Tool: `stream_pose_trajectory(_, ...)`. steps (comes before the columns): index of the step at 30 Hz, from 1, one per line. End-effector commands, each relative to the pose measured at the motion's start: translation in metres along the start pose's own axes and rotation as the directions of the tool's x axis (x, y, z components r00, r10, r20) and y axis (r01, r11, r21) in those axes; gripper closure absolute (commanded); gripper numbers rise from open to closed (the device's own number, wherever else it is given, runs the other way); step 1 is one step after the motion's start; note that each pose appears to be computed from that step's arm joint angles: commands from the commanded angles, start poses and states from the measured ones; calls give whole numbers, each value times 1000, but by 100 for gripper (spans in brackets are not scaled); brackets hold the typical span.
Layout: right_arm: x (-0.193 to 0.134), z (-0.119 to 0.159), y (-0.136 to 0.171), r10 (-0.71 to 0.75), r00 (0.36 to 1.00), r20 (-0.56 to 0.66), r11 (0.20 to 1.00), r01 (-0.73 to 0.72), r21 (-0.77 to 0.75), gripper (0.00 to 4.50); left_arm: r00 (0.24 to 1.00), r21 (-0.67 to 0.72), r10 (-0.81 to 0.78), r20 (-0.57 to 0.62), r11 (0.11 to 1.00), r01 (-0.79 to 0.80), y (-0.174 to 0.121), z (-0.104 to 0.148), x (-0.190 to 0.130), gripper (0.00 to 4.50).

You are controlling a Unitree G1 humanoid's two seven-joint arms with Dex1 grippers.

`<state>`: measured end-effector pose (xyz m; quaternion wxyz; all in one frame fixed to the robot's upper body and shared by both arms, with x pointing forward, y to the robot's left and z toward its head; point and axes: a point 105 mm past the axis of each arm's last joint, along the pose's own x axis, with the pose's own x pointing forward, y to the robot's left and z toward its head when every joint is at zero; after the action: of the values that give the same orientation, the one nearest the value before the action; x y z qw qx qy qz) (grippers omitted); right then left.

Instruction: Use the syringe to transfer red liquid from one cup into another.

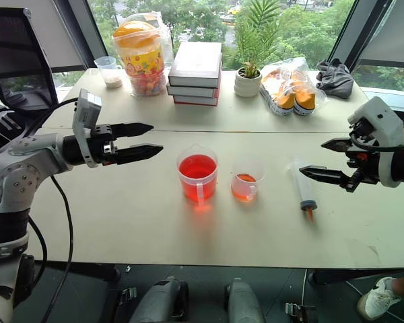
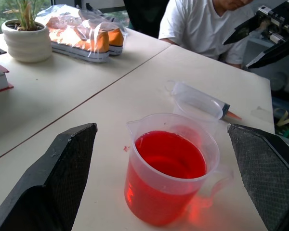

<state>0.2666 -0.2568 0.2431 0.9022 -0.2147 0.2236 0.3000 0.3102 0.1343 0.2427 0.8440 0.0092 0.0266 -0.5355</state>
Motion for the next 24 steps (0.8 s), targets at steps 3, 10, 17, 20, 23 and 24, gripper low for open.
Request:
stream_pose_trajectory(3,-10,11,2,-30,999,23,999,31,-34,6,999,30,-20,33,999,19,-5,13,-5,0)
stream_pose_trajectory(10,-12,7,4,-45,999,12,999,45,-13,6,998,25,-50,42,998,49,-11,17,-5,0)
stream_pose_trajectory(17,-18,-4,-5,-93,994,-52,995,95,31,6,997,9,-69,24,998,68,-10,10,2,0)
stream_pose_trajectory(20,-21,-2,0,-93,994,-60,995,95,32,6,997,12,-75,17,997,75,-10,10,-1,0)
stream_pose_trajectory(23,-21,-3,0,-94,994,-62,994,97,48,6,996,15,-83,13,996,82,-8,12,2,0)
stream_pose_trajectory(24,-21,-2,1,-92,994,-65,994,96,51,6,996,17,-85,11,996,85,-8,12,1,0)
